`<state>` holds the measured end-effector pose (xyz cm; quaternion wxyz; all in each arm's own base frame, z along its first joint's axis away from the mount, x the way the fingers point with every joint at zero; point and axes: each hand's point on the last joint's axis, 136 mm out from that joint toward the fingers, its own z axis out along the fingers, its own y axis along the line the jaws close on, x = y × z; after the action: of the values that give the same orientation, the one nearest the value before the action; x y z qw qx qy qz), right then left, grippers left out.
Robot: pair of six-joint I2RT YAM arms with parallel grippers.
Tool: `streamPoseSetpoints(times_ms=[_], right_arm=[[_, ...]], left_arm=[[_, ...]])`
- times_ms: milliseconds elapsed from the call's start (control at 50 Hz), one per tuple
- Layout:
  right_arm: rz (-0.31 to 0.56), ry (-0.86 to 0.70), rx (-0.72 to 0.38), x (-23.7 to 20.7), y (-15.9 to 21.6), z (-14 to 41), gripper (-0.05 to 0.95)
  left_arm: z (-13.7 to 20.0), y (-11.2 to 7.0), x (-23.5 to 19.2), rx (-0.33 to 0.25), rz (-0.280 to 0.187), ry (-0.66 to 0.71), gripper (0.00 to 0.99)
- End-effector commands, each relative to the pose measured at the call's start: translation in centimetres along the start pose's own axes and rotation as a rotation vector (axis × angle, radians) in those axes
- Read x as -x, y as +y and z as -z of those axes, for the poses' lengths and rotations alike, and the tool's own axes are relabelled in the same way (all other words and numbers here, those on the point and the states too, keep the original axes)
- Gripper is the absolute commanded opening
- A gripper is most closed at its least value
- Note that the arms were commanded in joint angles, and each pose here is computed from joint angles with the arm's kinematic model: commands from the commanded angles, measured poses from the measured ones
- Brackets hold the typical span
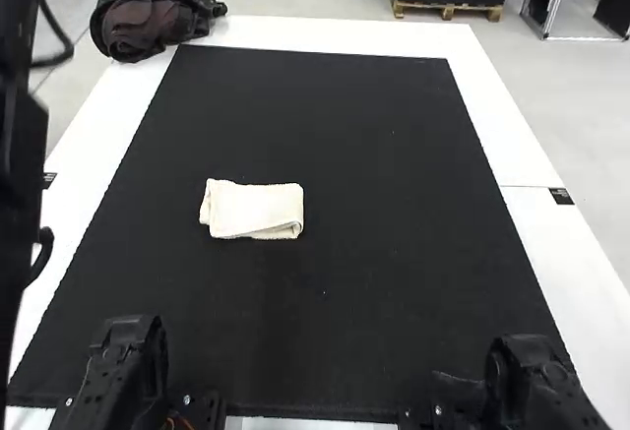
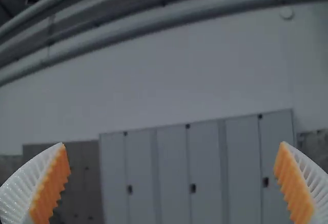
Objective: Fold the towel.
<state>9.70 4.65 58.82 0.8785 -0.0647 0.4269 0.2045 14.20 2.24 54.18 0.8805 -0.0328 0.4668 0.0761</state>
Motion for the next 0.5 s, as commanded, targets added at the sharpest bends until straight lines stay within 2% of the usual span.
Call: streamPoseSetpoints(times_ms=[0, 140, 280, 480], right_arm=[[0.069, -0.076, -0.064, 1.6, 0.0, 3.2, 0.92], [0.119, -0.102, -0.158, 2.0, -0.3, 6.8, 0.92], [0.171, -0.163, -0.241, 3.1, -0.4, 9.6, 0.92], [0.222, -0.197, -0.311, 2.8, -0.7, 11.7, 0.92]], left_arm=[[2.2, -0.3, 0.5, -0.015, 0.012, -0.060, 0.967], [5.9, -0.3, 2.0, -0.015, 0.007, -0.176, 0.967], [8.6, -0.2, 2.7, -0.008, -0.001, -0.235, 0.967], [9.0, 0.4, 1.3, 0.044, -0.027, -0.199, 0.967]])
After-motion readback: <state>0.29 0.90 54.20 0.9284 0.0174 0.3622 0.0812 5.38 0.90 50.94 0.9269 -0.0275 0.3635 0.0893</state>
